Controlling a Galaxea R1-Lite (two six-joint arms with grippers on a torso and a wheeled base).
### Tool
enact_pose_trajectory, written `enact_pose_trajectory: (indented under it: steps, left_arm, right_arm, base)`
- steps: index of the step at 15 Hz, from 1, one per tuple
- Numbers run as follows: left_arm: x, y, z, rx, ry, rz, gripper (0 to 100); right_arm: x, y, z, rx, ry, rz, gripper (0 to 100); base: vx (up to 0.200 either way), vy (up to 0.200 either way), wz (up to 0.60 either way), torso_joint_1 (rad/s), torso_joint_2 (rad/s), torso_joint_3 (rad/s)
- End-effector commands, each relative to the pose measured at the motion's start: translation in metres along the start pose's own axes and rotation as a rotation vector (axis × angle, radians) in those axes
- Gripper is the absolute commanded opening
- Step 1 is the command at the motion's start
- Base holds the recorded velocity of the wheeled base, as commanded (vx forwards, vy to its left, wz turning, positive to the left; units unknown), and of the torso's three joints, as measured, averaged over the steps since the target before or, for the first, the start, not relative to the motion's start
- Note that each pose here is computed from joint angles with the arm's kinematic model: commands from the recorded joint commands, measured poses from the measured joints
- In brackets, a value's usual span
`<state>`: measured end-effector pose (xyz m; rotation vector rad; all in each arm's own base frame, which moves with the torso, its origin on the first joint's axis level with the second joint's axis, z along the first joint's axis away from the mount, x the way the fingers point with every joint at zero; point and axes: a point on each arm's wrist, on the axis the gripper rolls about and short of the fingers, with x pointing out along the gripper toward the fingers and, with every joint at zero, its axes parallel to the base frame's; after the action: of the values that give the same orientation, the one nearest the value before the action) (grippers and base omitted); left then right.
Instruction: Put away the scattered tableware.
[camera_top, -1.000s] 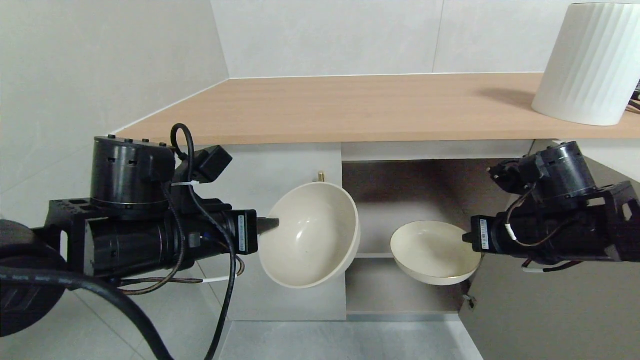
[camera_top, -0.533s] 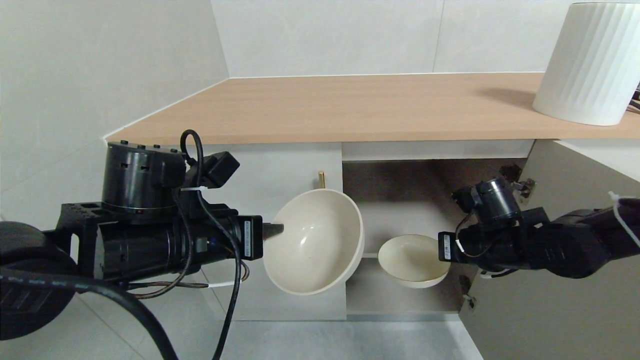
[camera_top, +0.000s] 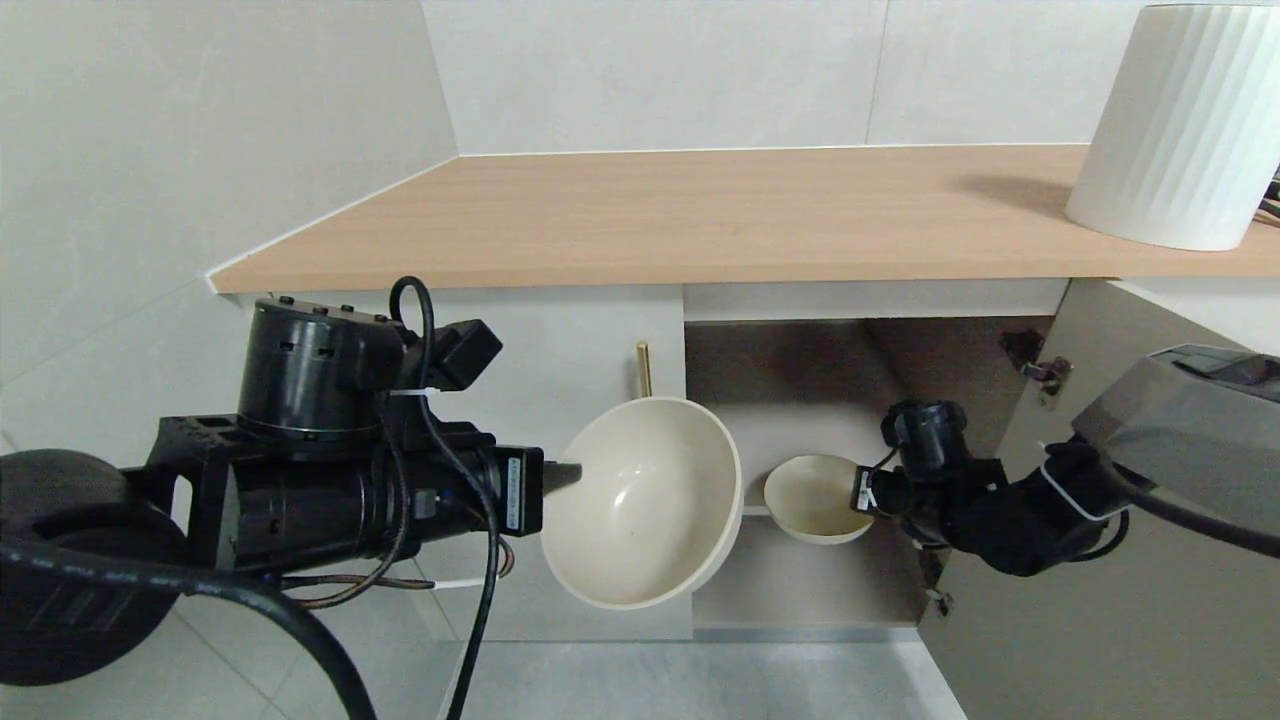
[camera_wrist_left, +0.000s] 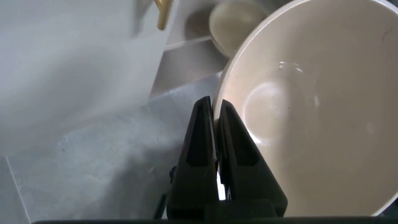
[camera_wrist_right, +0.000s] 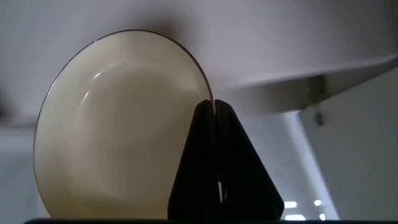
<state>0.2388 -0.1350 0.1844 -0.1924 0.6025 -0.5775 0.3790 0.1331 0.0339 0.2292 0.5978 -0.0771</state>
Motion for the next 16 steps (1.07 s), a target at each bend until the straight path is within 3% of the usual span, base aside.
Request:
enact_pose_trajectory:
  steps: [1,16]
  left_arm:
    - [0.003,-0.001,-0.002,0.000,0.012,-0.002,0]
    - [0.006,-0.001,-0.004,0.001,0.023,-0.001,0]
  right_arm:
    - [0.030,-0.006,-0.012,0.025,0.012,-0.056,0]
    - [0.085,0.008,0.005,0.108,-0.144,-0.138,0]
  base:
    - [0.000,0.000,0.00,0.000,0.00,0.000]
    - [0.000,0.000,0.00,0.000,0.00,0.000]
